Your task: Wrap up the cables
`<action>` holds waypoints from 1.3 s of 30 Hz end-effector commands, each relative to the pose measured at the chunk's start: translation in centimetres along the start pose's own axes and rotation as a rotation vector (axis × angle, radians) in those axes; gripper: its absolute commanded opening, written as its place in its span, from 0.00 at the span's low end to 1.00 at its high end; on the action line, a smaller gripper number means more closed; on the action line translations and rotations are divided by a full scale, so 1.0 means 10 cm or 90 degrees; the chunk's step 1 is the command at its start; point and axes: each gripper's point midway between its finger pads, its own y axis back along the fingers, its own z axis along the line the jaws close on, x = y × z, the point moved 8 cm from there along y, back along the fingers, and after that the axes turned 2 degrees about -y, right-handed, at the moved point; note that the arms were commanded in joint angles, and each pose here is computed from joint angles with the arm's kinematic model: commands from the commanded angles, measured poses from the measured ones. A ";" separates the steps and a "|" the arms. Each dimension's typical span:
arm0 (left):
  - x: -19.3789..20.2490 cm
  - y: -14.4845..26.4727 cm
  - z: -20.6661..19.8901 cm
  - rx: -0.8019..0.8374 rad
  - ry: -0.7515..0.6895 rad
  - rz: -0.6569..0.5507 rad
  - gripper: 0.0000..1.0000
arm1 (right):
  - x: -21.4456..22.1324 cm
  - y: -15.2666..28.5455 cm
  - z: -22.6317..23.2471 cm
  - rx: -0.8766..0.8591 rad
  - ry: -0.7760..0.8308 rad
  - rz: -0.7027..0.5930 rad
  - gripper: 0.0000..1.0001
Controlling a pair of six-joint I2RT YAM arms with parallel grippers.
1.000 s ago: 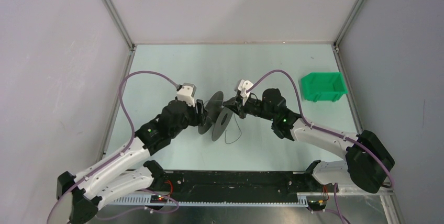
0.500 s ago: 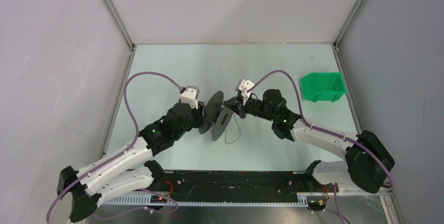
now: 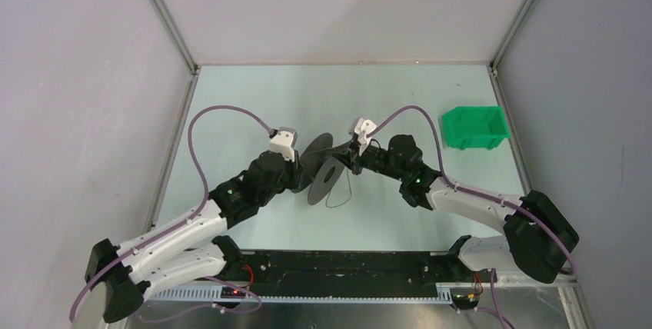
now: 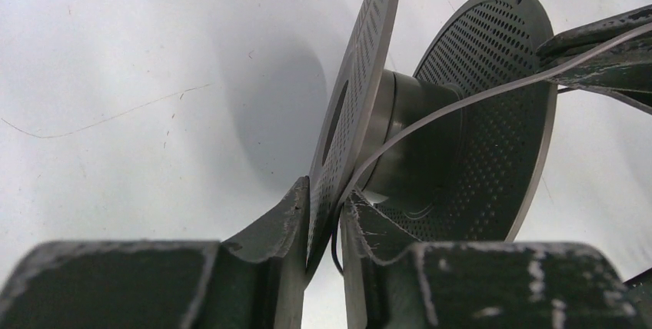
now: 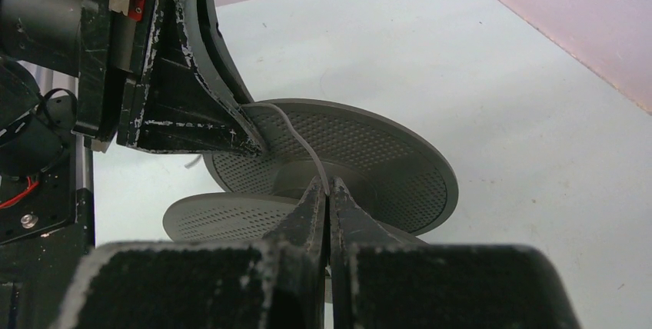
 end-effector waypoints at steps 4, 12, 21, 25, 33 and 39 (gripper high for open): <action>-0.06 -0.06 -0.02 -0.011 -0.008 -0.006 0.27 | 0.30 0.07 -0.05 0.025 -0.035 0.056 0.02; -0.05 -0.08 -0.01 -0.022 -0.019 0.000 0.29 | 0.34 0.08 -0.06 0.021 -0.044 0.057 0.02; -0.10 -0.02 -0.04 -0.006 0.011 -0.010 0.44 | 0.35 0.10 -0.06 0.017 -0.031 0.065 0.00; -0.10 0.10 -0.01 -0.003 0.042 -0.021 0.56 | 0.31 0.13 -0.06 0.004 -0.029 0.056 0.00; -0.29 0.40 0.01 0.037 0.053 -0.063 0.66 | 0.20 0.26 -0.06 -0.012 -0.031 0.056 0.00; -0.41 0.35 0.03 0.008 0.012 -0.069 0.71 | 0.21 0.29 -0.09 -0.011 -0.038 0.062 0.00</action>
